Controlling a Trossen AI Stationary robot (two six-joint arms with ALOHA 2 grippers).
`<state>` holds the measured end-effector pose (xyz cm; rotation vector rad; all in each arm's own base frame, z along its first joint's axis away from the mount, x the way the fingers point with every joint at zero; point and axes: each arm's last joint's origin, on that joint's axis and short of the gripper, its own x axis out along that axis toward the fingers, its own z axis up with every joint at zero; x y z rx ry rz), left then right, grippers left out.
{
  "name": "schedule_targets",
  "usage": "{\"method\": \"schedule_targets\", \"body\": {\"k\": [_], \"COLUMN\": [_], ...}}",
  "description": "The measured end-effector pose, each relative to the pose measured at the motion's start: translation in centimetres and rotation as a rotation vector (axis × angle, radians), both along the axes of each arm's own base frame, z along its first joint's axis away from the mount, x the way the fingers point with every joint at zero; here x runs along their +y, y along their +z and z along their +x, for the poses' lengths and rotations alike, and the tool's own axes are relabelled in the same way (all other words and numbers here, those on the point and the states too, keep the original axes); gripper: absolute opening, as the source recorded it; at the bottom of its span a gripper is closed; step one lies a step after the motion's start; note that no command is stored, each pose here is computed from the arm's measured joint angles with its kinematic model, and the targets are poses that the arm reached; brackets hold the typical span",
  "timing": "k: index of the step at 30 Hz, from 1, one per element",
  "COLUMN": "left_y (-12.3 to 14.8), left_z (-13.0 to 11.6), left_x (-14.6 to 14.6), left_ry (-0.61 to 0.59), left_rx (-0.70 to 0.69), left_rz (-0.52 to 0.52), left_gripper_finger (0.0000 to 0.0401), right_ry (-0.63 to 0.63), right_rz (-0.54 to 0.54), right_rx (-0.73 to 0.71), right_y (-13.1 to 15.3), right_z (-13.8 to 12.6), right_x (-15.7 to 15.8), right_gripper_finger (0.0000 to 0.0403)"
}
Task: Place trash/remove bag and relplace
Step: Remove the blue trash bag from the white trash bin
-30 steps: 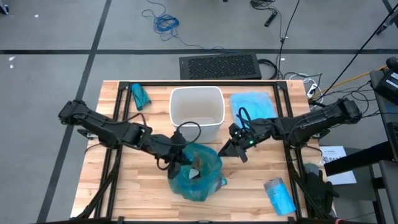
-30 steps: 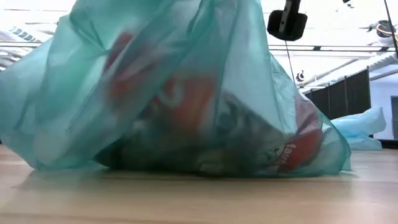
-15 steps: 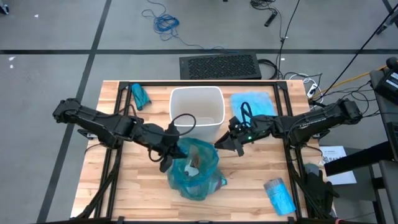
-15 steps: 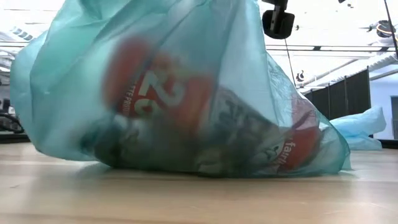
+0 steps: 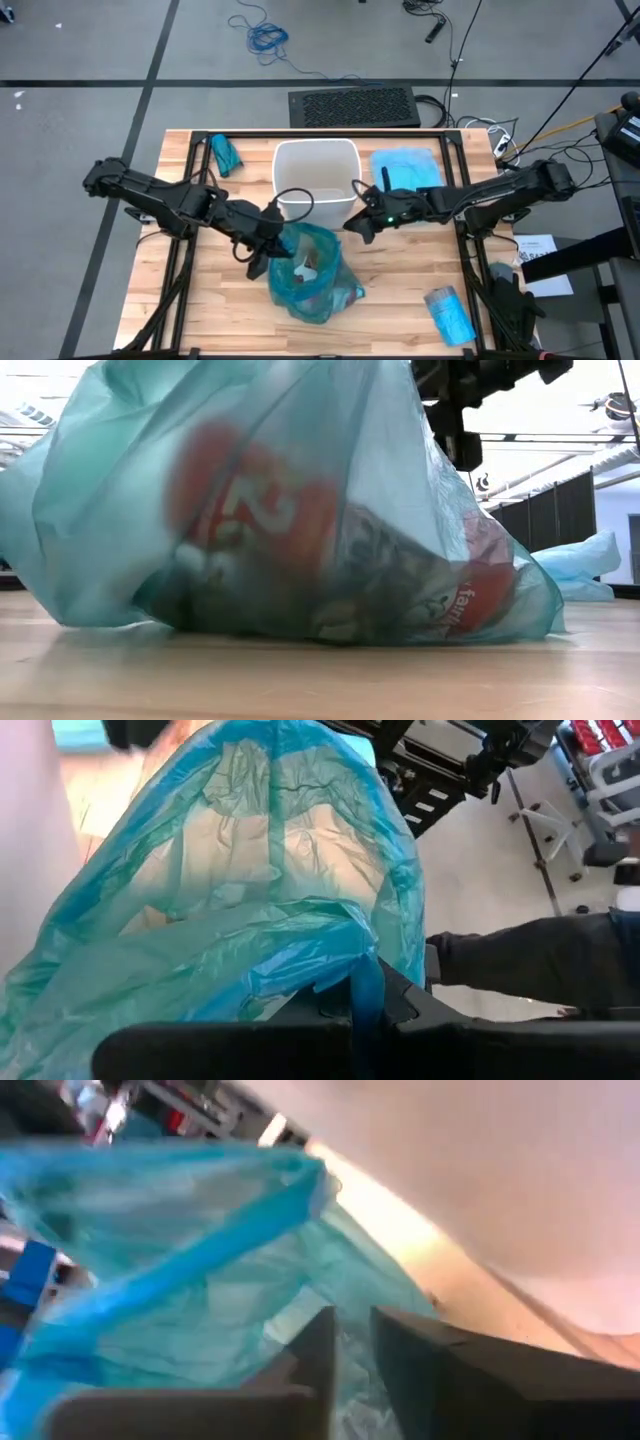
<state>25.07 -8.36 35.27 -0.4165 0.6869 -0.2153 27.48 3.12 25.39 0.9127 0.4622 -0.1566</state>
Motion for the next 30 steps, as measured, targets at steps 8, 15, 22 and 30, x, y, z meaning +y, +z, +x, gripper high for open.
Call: {"method": "schedule_targets", "body": {"k": [8, 15, 22, 30], "left_y": [1.7, 2.1, 2.1, 2.1], "left_z": [-1.9, -2.3, -2.3, -2.3], "left_x": [0.6, 0.8, 0.8, 0.8], "left_ry": [0.012, 0.016, 0.031, 0.044], "left_rx": [-0.073, -0.092, -0.09, -0.09], "left_rz": [0.001, 0.002, -0.007, -0.005], "left_gripper_finger": [0.0, 0.0, 0.0, 0.0], "right_ry": [0.016, -0.004, -0.082, -0.096], "right_rz": [0.011, 0.02, -0.024, -0.037], "right_rx": [0.022, 0.035, 0.005, -0.029], "right_y": [-3.1, -5.3, -5.4, -5.3], "right_z": [2.8, 4.3, 4.8, 4.8], "right_x": [-0.4, -1.1, -3.3, -6.5], "right_gripper_finger": [0.0003, 0.0001, 0.0, 0.0]}}
